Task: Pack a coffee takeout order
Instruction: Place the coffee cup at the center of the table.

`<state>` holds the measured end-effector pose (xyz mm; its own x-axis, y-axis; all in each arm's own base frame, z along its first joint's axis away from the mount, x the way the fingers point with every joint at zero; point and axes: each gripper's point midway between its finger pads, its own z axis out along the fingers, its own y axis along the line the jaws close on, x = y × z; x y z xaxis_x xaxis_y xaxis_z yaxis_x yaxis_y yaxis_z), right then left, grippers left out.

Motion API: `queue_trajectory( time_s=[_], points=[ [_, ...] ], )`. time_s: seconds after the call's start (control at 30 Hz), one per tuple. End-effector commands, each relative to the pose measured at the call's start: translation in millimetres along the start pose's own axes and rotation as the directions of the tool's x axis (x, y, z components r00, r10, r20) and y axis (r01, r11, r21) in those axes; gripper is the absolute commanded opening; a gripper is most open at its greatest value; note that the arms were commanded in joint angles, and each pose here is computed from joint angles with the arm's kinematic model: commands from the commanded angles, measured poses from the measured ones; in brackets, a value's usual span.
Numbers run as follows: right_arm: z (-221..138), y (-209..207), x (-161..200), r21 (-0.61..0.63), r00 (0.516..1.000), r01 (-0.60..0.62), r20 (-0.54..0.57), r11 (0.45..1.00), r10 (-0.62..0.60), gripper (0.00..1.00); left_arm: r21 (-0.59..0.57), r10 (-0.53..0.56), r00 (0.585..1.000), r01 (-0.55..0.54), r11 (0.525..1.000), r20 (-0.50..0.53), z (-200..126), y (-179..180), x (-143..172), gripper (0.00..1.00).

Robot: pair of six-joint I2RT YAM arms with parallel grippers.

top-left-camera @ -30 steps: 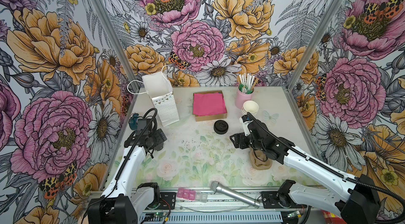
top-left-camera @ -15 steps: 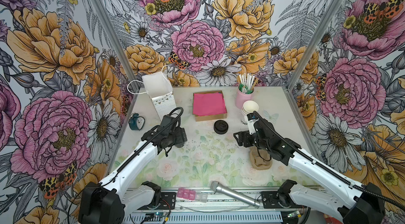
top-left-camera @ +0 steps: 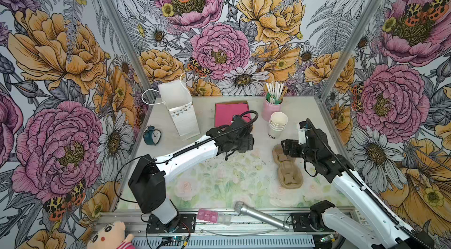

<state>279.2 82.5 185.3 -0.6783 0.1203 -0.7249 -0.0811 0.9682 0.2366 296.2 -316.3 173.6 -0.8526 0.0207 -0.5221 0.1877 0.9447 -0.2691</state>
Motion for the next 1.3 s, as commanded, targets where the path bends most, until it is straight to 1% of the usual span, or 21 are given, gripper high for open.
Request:
queue_trajectory(
  time_s=[0.0,0.07,0.17,0.37,0.57,0.67,0.77,0.9,1.03,1.13,1.23,1.27],
  points=[
    [-14,-5,-8,-0.004,1.0,-0.012,0.021,1.0,0.012,0.86,0.039,0.037,0.999,-0.038,0.999,0.031,8,-32,-15,0.89],
    [-16,-11,-8,0.004,0.999,-0.031,0.026,1.0,0.031,0.86,0.042,0.056,0.998,-0.057,0.997,0.018,21,-45,-14,0.89],
    [-20,-16,-7,0.004,0.998,-0.049,0.032,0.999,0.049,0.86,0.031,0.082,0.996,-0.081,0.996,-0.021,48,-55,-6,0.89],
    [-22,-20,-5,-0.005,0.997,-0.07,0.03,0.998,0.07,0.86,0.025,0.096,0.994,-0.094,0.995,-0.055,75,-64,-1,0.89],
    [-21,-20,-2,-0.013,0.997,-0.076,0.024,0.997,0.077,0.86,0.025,0.107,0.991,-0.106,0.994,-0.074,87,-68,3,0.92],
    [-21,-20,-1,-0.018,0.997,-0.077,0.018,0.997,0.078,0.86,0.027,0.108,0.991,-0.107,0.994,-0.076,89,-70,4,0.99],
    [-21,-19,-1,-0.026,0.997,-0.079,0.015,0.997,0.079,0.86,0.031,0.108,0.992,-0.107,0.994,-0.069,85,-70,2,0.99],
    [-21,-18,-1,-0.031,0.997,-0.078,0.01,0.996,0.079,0.86,0.049,0.104,0.993,-0.102,0.994,-0.05,72,-74,-4,0.99],
    [-24,-16,0,-0.04,0.998,-0.07,0.0,0.997,0.07,0.86,0.082,0.099,0.995,-0.099,0.992,-0.008,46,-79,-14,0.99],
    [-27,-14,2,-0.045,0.998,-0.058,-0.019,0.997,0.057,0.85,0.107,0.106,0.994,-0.11,0.988,0.038,12,-81,-23,0.99],
    [-31,-12,7,-0.055,0.998,-0.052,-0.045,0.997,0.049,0.85,0.116,0.106,0.988,-0.12,0.986,0.116,-41,-71,-34,0.99],
    [-32,-12,10,-0.057,0.997,-0.055,-0.058,0.997,0.051,0.84,0.091,0.102,0.983,-0.116,0.989,0.15,-55,-60,-38,0.99]
  ],
)
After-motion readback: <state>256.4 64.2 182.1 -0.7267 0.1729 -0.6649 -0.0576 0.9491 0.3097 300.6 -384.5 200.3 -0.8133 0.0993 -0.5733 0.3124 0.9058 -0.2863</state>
